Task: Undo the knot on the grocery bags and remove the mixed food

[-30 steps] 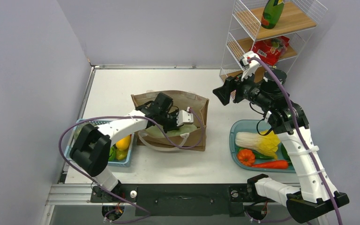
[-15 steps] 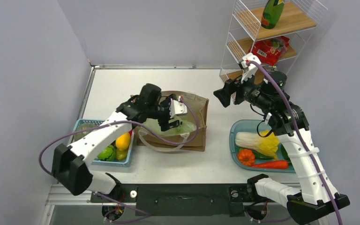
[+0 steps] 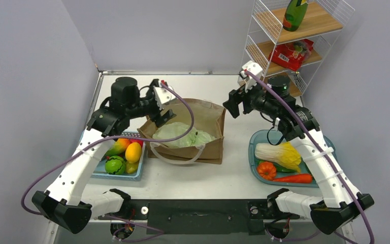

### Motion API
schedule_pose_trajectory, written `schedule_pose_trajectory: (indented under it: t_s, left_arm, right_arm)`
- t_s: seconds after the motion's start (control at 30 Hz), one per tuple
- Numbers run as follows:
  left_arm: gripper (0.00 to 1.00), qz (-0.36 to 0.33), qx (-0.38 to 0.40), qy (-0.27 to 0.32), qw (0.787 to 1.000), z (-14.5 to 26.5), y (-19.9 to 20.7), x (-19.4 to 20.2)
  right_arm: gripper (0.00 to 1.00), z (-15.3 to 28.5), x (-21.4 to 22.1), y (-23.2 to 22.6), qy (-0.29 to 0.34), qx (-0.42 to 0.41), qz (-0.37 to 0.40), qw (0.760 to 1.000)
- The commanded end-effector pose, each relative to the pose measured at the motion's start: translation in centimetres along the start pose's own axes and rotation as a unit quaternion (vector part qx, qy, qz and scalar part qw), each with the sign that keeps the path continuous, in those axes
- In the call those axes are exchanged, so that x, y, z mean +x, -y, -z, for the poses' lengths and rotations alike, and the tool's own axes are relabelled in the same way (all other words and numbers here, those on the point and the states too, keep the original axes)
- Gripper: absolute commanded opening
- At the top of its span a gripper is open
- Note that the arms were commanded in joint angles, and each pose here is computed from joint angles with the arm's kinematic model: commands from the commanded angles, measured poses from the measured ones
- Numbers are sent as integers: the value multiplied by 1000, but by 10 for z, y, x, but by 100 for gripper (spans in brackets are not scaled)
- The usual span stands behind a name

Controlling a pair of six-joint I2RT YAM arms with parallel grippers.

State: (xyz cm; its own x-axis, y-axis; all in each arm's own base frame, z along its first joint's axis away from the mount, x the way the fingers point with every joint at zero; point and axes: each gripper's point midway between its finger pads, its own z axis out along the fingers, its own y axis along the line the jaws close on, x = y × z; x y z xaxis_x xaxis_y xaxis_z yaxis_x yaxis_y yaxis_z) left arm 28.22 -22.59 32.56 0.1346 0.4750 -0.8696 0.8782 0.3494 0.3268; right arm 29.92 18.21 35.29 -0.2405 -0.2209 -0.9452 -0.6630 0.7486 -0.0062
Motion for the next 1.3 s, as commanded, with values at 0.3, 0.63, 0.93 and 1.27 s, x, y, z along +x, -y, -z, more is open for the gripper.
schedule_pose_trajectory:
  t_s: [0.3, 0.63, 0.93, 1.27]
  left_arm:
    - [77, 130, -192, -94, 968, 91, -27, 66]
    - [44, 228, -199, -196, 932, 73, -12, 140]
    - [0, 142, -231, -87, 959, -18, -136, 88]
    - [50, 129, -197, 77, 969, -142, -280, 34]
  right_arm:
    - [74, -78, -1, -12, -34, -24, 113, 993]
    - [59, -118, 27, -31, -89, -85, 135, 983]
    - [0, -86, -6, 10, -47, -19, 35, 998]
    - [20, -108, 2, -44, 27, -46, -229, 972]
